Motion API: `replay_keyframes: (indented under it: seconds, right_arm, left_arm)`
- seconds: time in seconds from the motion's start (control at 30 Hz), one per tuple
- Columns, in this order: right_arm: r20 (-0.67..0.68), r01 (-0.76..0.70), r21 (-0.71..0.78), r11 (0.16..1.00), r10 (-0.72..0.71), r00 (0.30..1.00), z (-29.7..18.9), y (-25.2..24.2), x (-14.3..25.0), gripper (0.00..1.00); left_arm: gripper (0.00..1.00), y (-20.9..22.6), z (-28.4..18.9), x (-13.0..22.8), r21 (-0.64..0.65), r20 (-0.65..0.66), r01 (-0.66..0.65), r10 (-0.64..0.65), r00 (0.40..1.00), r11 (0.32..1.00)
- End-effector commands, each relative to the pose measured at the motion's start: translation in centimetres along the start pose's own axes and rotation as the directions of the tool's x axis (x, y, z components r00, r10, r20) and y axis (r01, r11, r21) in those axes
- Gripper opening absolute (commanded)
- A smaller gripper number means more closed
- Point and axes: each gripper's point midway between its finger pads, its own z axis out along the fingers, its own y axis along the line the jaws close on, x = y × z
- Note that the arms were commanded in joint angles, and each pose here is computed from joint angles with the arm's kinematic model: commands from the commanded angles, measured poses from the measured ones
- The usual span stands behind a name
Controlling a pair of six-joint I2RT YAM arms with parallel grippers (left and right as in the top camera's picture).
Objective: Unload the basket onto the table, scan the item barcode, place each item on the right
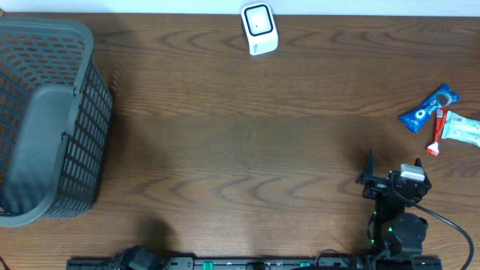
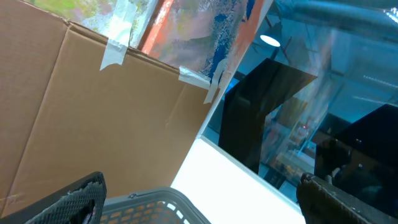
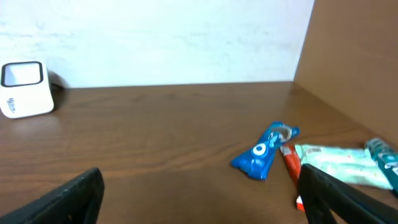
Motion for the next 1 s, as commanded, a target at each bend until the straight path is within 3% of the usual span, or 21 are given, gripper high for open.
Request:
replay_keyframes:
  seconds: [0.0, 0.27, 0.43, 0.97]
  right_arm:
    - [0.007, 0.004, -0.02, 1.0, -0.004, 1.0, 0.2, 0.5, 0.6, 0.99]
    - [0.017, 0.077, -0.019, 0.997, -0.077, 0.997, 0.2, 0.5, 0.5, 0.99]
    - [0.028, 0.158, -0.107, 0.982, -0.156, 0.987, 0.1, 2.0, 0.6, 0.99]
    - [0.023, 0.158, -0.115, 0.981, -0.156, 0.987, 0.1, 2.2, 0.8, 0.99]
  left_arm:
    - [0.98, 0.4, -0.2, -0.3, -0.005, 0.007, 0.021, -0.02, 1.0, 1.0]
    - [0.98, 0.4, -0.2, -0.3, -0.005, 0.007, 0.021, -0.02, 1.0, 1.0]
    - [0.98, 0.4, -0.2, -0.3, -0.005, 0.007, 0.021, -0.02, 1.0, 1.0]
    - [0.98, 0.4, -0.2, -0.3, -0.005, 0.007, 0.021, -0.02, 1.0, 1.0]
